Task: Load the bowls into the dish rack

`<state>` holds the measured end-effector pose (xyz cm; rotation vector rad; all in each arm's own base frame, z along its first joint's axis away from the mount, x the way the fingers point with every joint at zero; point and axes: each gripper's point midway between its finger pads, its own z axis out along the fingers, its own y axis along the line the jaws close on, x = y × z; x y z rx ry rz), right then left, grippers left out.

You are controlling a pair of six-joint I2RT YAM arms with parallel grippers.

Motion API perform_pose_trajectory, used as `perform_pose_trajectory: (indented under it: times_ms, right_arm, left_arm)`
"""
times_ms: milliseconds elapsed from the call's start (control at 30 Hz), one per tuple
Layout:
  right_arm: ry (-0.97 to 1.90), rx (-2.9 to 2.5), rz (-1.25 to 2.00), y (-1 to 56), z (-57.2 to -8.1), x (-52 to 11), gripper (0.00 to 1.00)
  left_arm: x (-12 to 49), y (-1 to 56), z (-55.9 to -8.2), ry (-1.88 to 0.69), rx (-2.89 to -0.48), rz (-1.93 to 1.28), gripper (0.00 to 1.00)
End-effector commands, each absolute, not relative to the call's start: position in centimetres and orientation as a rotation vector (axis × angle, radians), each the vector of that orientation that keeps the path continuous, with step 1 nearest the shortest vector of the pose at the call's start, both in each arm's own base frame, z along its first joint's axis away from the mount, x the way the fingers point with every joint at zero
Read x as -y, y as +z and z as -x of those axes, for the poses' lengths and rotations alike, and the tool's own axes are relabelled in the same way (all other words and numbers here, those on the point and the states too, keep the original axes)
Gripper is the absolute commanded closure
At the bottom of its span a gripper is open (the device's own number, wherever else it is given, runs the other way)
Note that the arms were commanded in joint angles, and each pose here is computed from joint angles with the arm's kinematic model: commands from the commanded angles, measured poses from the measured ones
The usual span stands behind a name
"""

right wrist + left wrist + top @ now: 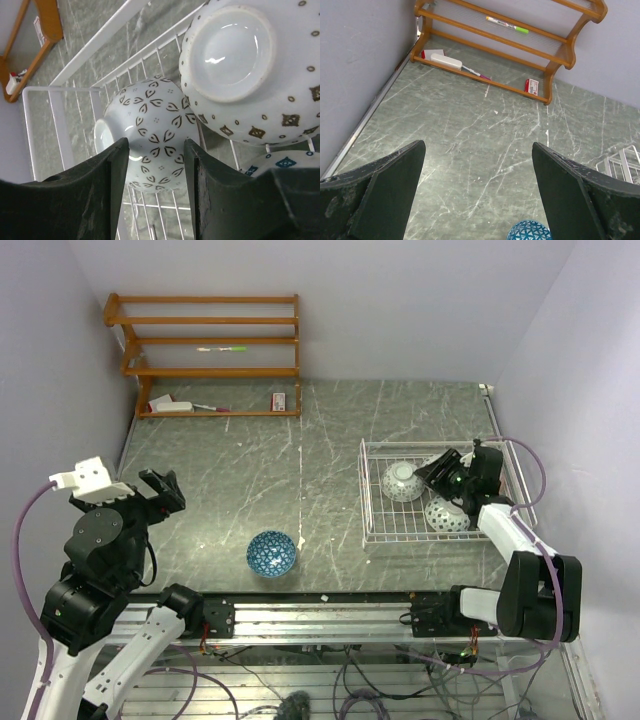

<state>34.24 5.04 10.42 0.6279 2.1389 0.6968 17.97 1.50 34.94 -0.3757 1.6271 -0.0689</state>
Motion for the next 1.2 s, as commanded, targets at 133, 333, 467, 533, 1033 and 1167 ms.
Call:
perform_pose_trajectory:
  times_ms: [133, 333, 467, 533, 1033, 1167]
  right_arm:
    - [0.680, -2.199, -0.604, 9.4, -33.4, -5.3, 0.52]
    - [0.651, -2.166, -0.539, 11.5, -33.6, -5.1, 0.51]
    - [0.603, -2.163, -0.468, 13.1, -33.7, -4.8, 0.36]
    - [0.548, -2.164, -0.434, 13.9, -33.6, -4.7, 0.18]
    - [0.132, -2.334, -0.128, 13.6, -31.7, -9.0, 0.00]
    - [0.025, -2.362, -0.125, 12.9, -31.1, -8.2, 0.00]
  left_arm:
    - [-1.4, 35.3, -18.2, -0.090, -1.602, 0.392, 0.01]
    - [-1.3, 35.1, -18.4, -0.087, -1.608, 0.389, 0.01]
    - [-1.1, 35.0, -18.5, -0.096, -1.607, 0.388, 0.01]
    - [-1.0, 34.9, -18.6, -0.098, -1.610, 0.386, 0.01]
    - [-1.6, 34.7, -18.0, -0.076, -1.608, 0.389, 0.01]
    - [-1.8, 34.7, -17.7, -0.071, -1.604, 0.393, 0.01]
